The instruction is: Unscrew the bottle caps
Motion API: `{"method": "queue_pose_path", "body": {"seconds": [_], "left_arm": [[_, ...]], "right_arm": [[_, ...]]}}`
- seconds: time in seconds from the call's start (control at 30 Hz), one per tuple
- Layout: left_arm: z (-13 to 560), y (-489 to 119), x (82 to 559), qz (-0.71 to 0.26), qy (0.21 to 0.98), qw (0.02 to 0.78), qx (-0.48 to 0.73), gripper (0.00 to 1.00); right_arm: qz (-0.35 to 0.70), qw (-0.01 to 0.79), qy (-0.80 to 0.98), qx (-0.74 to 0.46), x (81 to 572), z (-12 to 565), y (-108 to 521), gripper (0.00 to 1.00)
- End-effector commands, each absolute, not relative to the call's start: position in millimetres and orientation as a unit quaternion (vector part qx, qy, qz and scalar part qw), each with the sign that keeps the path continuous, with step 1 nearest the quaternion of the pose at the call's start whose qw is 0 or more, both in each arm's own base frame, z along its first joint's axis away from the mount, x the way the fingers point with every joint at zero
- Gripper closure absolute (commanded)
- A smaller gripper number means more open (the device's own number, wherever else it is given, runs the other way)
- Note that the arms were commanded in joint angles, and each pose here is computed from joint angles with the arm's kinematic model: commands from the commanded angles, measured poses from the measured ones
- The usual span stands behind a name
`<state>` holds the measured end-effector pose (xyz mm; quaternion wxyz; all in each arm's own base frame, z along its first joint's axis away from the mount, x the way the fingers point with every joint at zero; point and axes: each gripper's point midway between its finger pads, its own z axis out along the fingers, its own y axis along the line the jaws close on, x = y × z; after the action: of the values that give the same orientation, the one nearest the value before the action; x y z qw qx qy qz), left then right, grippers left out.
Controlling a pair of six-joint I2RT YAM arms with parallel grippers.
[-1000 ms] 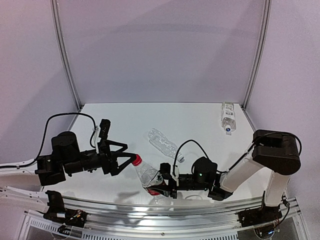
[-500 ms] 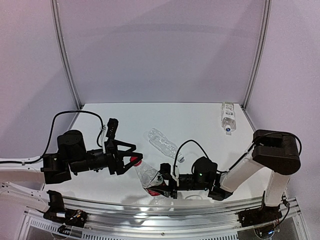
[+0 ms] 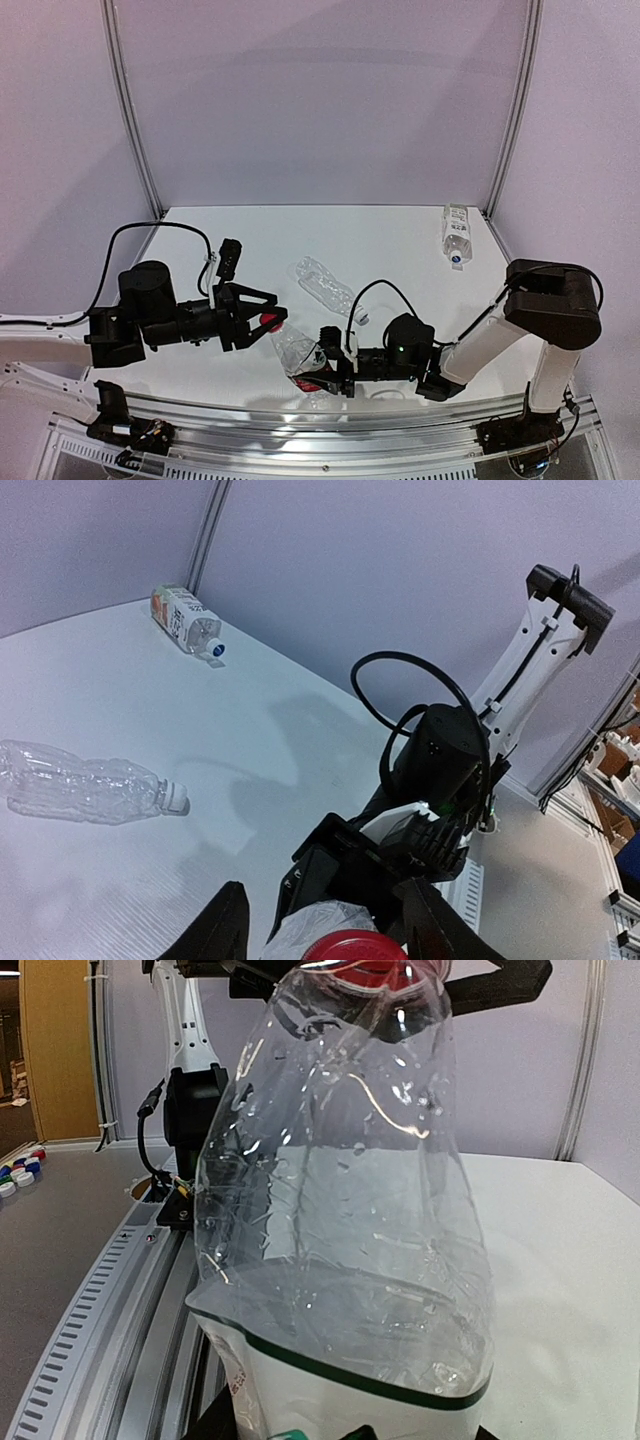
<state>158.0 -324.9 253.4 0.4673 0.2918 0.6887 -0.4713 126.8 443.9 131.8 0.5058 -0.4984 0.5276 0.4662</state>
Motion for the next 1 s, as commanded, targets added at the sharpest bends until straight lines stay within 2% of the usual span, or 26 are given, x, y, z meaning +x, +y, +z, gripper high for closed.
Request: {"method": "queue_pose_path", "body": {"seconds": [0.0, 0.13, 0.2, 0.37, 0.6, 0.7, 0.8, 0.87, 0.97], "left_arm": [[266.2, -332.1, 155.3, -0.485, 0.678, 0.467, 0.295, 0.54], [265.2, -334.5, 156.7, -0.485, 0.682, 0.463, 0.292, 0.78], [264.9, -335.4, 158.9, -0.484, 0.688, 0.46, 0.284, 0.87], [259.8, -336.9, 171.8, -0.463, 0.721, 0.458, 0.237, 0.9], [231.8, -308.9, 220.9, -0.344, 0.812, 0.469, 0.043, 0.9], [224.0, -311.2, 227.0, -0.332, 0.821, 0.464, 0.021, 0.89], [220.8, -312.9, 229.7, -0.329, 0.824, 0.461, 0.01, 0.84], [220.5, -310.3, 230.7, -0.325, 0.825, 0.462, 0.003, 0.73], [222.8, -304.7, 228.9, -0.326, 0.822, 0.466, -0.002, 0.47]], "right_arm": [[0.467, 0.513, 0.528, -0.491, 132.2, 138.8, 445.4, 0.55], [0.465, 0.514, 0.529, -0.489, 133.1, 138.3, 445.0, 0.55], [0.464, 0.516, 0.53, -0.488, 133.7, 138.4, 444.7, 0.55], [0.413, 0.562, 0.567, -0.439, 163.9, 139.3, 437.7, 0.55], [0.276, 0.629, 0.62, -0.38, 203.8, 132.4, 427.8, 0.56], [0.225, 0.641, 0.622, -0.389, 205.5, 125.5, 438.8, 0.56], [0.221, 0.642, 0.621, -0.391, 204.5, 123.2, 445.9, 0.56], [0.222, 0.642, 0.621, -0.39, 204.6, 123.8, 445.6, 0.56], [0.222, 0.644, 0.621, -0.388, 204.5, 125.6, 443.1, 0.55]]}}
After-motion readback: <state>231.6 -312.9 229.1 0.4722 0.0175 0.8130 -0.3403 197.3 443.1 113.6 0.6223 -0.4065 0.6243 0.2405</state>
